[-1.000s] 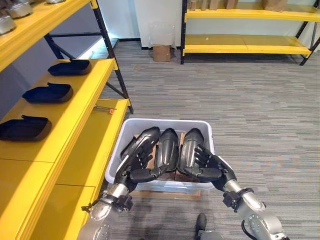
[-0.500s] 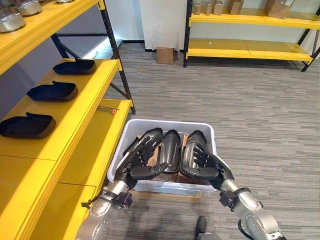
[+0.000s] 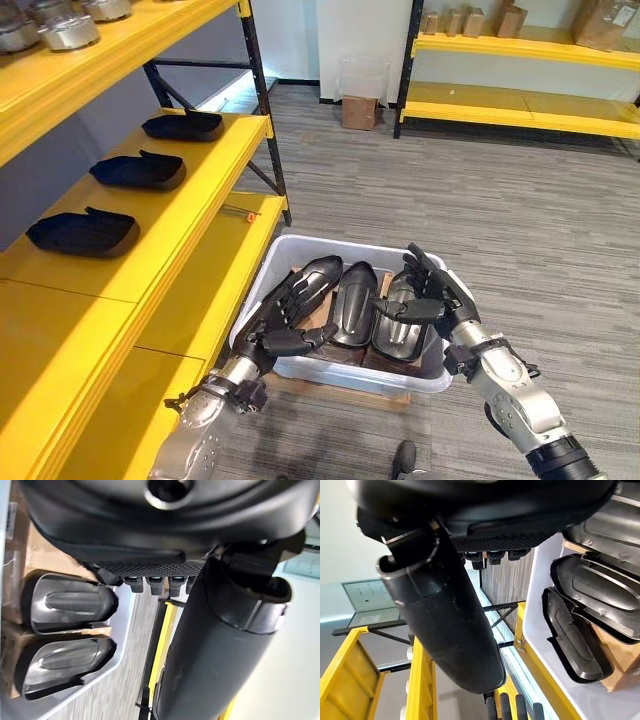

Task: Move parts from the plastic box to the shelf.

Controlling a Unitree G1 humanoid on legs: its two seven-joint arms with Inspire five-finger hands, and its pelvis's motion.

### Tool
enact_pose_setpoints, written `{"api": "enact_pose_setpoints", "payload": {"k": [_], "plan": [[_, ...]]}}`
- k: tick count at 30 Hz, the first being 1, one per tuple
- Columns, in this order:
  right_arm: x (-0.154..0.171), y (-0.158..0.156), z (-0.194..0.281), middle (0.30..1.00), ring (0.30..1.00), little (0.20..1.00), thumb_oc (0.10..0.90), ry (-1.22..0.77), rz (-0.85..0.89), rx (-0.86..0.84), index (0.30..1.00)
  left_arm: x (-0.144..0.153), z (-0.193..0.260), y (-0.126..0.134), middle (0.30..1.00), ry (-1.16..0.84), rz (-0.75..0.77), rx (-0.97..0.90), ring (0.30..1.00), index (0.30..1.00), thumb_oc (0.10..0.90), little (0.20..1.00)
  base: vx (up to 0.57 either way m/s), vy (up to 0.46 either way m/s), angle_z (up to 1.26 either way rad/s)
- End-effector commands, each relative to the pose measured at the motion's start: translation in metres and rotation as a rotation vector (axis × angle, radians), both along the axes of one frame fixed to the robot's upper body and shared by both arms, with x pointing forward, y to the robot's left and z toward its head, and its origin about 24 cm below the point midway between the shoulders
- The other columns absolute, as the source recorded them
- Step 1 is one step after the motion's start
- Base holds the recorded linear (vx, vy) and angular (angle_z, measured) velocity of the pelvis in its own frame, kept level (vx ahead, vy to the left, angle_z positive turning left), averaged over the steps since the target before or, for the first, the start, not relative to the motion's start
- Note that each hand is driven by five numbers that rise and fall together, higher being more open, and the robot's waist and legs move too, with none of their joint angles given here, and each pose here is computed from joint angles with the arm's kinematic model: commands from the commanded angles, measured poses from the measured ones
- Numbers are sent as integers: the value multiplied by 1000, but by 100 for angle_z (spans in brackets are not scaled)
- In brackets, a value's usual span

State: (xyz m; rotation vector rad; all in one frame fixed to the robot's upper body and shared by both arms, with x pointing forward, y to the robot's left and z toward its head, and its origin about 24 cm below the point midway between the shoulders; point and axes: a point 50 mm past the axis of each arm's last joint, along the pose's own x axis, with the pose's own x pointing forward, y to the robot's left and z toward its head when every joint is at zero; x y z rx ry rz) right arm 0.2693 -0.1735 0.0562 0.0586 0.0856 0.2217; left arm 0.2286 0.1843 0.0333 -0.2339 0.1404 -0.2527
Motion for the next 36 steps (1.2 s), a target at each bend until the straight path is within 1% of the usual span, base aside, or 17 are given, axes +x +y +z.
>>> {"api": "enact_pose_setpoints", "payload": {"k": [1,4,9,11,12,14,16,21,25,28,29,32,36], "plan": [[13,4,58,1000,1000,1000,900,-310,23,-11,1000,18,56,-6,1000,-281,-20,-38,1000,1000,900,1000,6,-72,20],[16,4,54,1000,1000,1000,900,-291,16,-18,1000,24,50,-6,1000,-253,-1,-81,1000,1000,900,1000,75,11,7],[10,4,48,1000,1000,1000,900,-264,5,-56,1000,21,44,-13,1000,-256,-12,-118,1000,1000,900,1000,192,257,-4],[8,0,43,1000,1000,1000,900,-237,7,-49,1000,20,40,-6,1000,-237,-8,-108,1000,1000,900,1000,259,323,-47],[4,-2,41,1000,1000,1000,900,-250,-28,-98,1000,20,38,-5,1000,-220,-10,-109,1000,1000,900,1000,150,163,-65],[2,-5,38,1000,1000,1000,900,-264,-63,-142,1000,20,35,-4,1000,-203,-14,-107,1000,1000,900,1000,114,110,-45],[1,-8,38,1000,1000,1000,900,-277,-103,-168,1000,20,34,-5,1000,-206,-14,-91,1000,1000,900,1000,85,76,-14],[1,-9,39,1000,1000,1000,900,-288,-112,-188,1000,20,37,-6,1000,-219,-9,-92,1000,1000,900,1000,56,46,-2],[4,-12,45,1000,1000,1000,900,-319,-130,-224,1000,20,40,-10,1000,-223,-33,-77,1000,1000,900,1000,24,-9,3],[10,-14,52,1000,1000,1000,900,-356,-146,-295,1000,21,42,-13,1000,-221,-45,-82,1000,1000,900,1000,6,-15,-5],[13,-16,55,1000,1000,1000,900,-371,-154,-326,1000,21,43,-14,1000,-221,-71,-79,1000,1000,900,1000,0,0,0],[17,-18,57,1000,1000,1000,900,-378,-146,-375,1000,19,42,-15,1000,-212,-105,-74,1000,1000,900,1000,32,-3,3],[21,-20,59,1000,1000,1000,900,-369,-132,-433,1000,19,40,-15,1000,-199,-103,-84,1000,1000,900,1000,55,1,4]]}}
